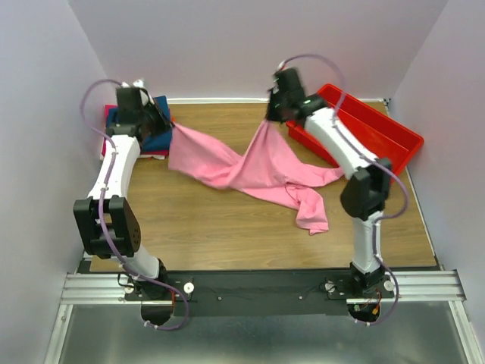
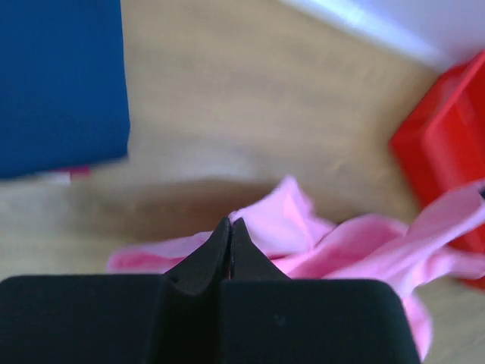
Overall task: Fold and stack the t-shirts
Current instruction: Flatten the tshirt out
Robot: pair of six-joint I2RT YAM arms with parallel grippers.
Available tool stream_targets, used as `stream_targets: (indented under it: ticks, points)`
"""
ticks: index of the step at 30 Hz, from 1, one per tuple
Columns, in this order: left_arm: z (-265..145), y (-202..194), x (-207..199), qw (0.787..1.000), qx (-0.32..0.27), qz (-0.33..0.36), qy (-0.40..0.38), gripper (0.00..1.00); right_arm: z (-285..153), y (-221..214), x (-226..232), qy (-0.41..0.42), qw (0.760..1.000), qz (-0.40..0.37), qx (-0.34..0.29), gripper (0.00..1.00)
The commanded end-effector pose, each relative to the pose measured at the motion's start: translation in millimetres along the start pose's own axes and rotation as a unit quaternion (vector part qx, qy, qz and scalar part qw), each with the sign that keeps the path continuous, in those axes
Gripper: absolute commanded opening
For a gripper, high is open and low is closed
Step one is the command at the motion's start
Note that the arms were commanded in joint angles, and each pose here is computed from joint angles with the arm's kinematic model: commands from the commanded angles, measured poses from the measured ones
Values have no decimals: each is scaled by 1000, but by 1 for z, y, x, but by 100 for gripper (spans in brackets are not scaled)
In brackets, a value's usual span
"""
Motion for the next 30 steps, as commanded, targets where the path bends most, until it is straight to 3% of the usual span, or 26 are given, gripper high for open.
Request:
stream_targets:
  ticks: [1, 7, 10, 14, 25, 28, 30]
  points:
    - [-44, 66, -25, 994, -95, -42, -36, 0, -87, 86, -40, 7, 991, 66, -114, 0]
    - [-130, 152, -80, 960, -249, -36, -124, 0, -193, 162, -77, -25, 960, 80, -267, 0]
    - [-184, 172, -101, 931, -324, -27, -164, 0, -257, 190, -84, -61, 931, 69, -353, 0]
    - [-233, 185, -114, 899, -399, -10, -182, 0, -300, 200, -90, -91, 909, 62, -403, 0]
    - [-407, 162, -133, 783, -612, 20, -113, 0, -446, 182, -94, -85, 831, 64, -547, 0]
    - [-439, 155, -138, 758, -645, 29, -96, 0, -471, 174, -97, -89, 818, 63, -565, 0]
    - [-438, 156, -139, 758, -644, 31, -98, 0, -477, 169, -101, -101, 815, 67, -567, 0]
Point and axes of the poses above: each gripper's point midway between its finger pads, its own z axis out along the fingers, its own x axis along the line the jaws close on, y = z × x, the point moved 5 cm from there along -z, back along the fingers, and after that the axes turned 2 degrees about -z, right-handed, at the moved point
